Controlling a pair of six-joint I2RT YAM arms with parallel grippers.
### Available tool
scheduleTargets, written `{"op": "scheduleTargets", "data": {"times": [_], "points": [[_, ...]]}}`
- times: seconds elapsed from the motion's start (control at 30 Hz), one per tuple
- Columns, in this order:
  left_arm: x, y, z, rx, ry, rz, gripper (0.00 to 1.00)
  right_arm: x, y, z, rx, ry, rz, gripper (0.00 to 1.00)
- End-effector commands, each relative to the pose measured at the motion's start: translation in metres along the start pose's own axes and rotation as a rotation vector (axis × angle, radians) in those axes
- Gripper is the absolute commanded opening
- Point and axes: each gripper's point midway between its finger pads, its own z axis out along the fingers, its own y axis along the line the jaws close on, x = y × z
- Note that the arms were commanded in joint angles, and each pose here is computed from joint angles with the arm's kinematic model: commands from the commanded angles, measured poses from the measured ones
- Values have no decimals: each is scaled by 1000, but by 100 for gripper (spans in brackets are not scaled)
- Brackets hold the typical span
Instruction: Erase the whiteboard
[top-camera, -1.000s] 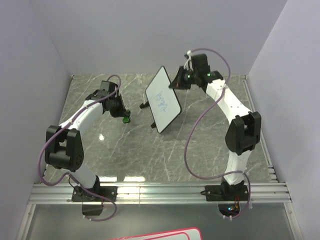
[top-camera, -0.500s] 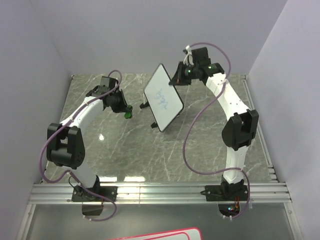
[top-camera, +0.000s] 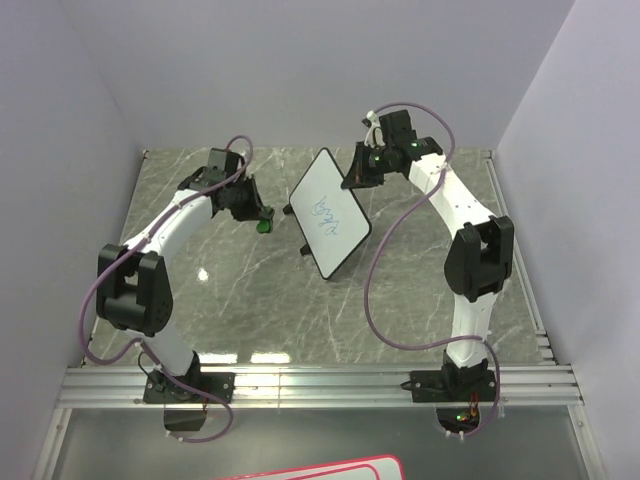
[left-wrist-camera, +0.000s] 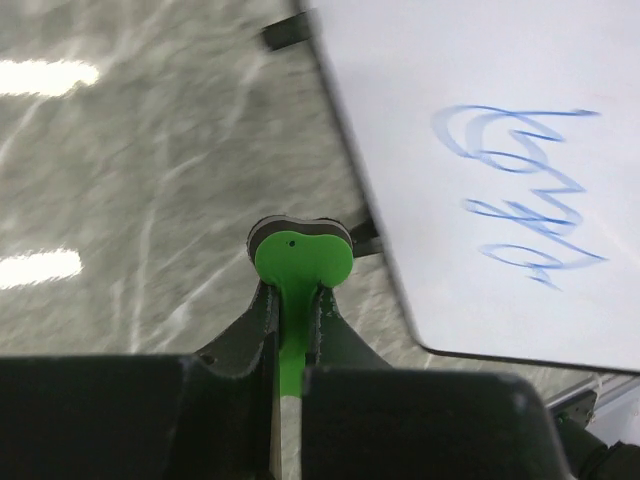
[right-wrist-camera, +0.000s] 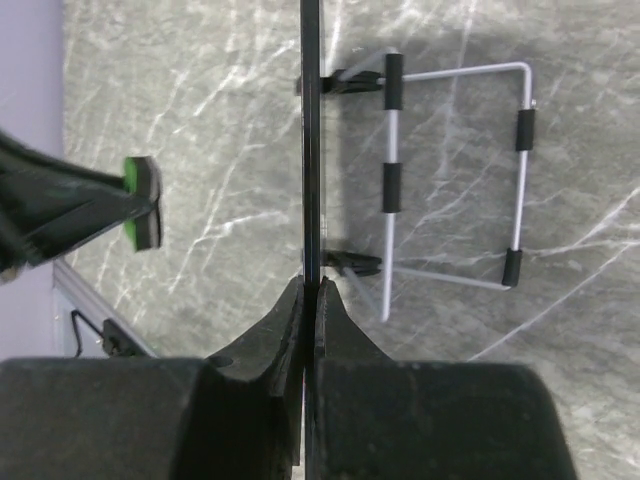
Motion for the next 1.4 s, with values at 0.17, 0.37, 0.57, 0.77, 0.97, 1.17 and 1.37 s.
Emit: {"op": "scheduleTargets", "data": {"times": [0.17, 0.37, 0.57, 0.77, 0.97, 1.17, 1.37], "points": [[-25, -113, 21, 305, -42, 164, 0, -5, 4, 3, -19, -85, 37, 0], [-14, -141, 69, 361, 16, 183, 0, 0, 5, 6, -11, -59, 36, 0], [18, -162, 77, 408, 89, 225, 0, 3, 4, 3, 5, -44, 25, 0], [63, -169, 72, 435, 144, 277, 0, 8, 2, 8, -5, -22, 33, 0], [48, -170, 77, 397, 108, 267, 0, 14, 4, 10, -21, -19, 48, 0], [8, -145, 100, 337, 73, 215, 0, 19, 3, 8, -24, -14, 49, 0], [-34, -107, 125, 297, 51, 133, 0, 19, 4, 4, -22, -20, 47, 0]]}}
